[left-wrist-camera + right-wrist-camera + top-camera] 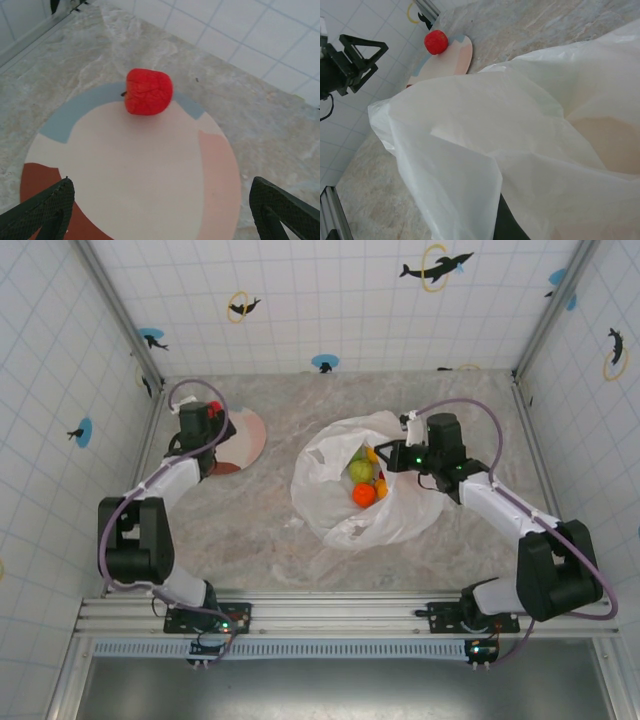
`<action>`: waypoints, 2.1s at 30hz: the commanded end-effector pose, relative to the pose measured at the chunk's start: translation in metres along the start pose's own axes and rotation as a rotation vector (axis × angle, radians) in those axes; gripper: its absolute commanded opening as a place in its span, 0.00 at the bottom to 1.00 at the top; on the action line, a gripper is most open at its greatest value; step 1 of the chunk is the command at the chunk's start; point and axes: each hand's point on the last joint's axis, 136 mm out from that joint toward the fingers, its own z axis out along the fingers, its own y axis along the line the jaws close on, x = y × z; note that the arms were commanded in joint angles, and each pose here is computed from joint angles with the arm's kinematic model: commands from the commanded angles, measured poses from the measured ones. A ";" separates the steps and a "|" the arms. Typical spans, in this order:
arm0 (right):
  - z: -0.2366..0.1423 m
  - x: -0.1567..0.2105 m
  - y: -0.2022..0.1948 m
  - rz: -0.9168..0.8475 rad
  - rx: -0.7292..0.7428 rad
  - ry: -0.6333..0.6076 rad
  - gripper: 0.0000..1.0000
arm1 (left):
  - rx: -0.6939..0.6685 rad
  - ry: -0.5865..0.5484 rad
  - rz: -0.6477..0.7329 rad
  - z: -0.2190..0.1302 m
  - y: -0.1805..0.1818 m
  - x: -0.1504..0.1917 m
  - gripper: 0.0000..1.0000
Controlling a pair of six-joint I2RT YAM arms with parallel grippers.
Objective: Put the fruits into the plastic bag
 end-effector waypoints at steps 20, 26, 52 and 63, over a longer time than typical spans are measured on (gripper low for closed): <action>-0.004 -0.008 0.009 -0.019 -0.014 -0.045 0.00 | -0.143 0.182 0.121 0.125 0.023 -0.002 0.94; -0.004 -0.010 0.011 -0.022 -0.013 -0.043 0.00 | -0.173 0.212 0.143 0.150 0.027 0.000 0.94; -0.002 -0.008 0.007 -0.021 0.005 -0.027 0.00 | -0.116 0.249 0.234 0.201 0.012 -0.001 0.65; 0.000 -0.008 0.008 -0.013 -0.003 -0.026 0.00 | -0.051 0.136 0.183 0.149 -0.013 -0.061 0.55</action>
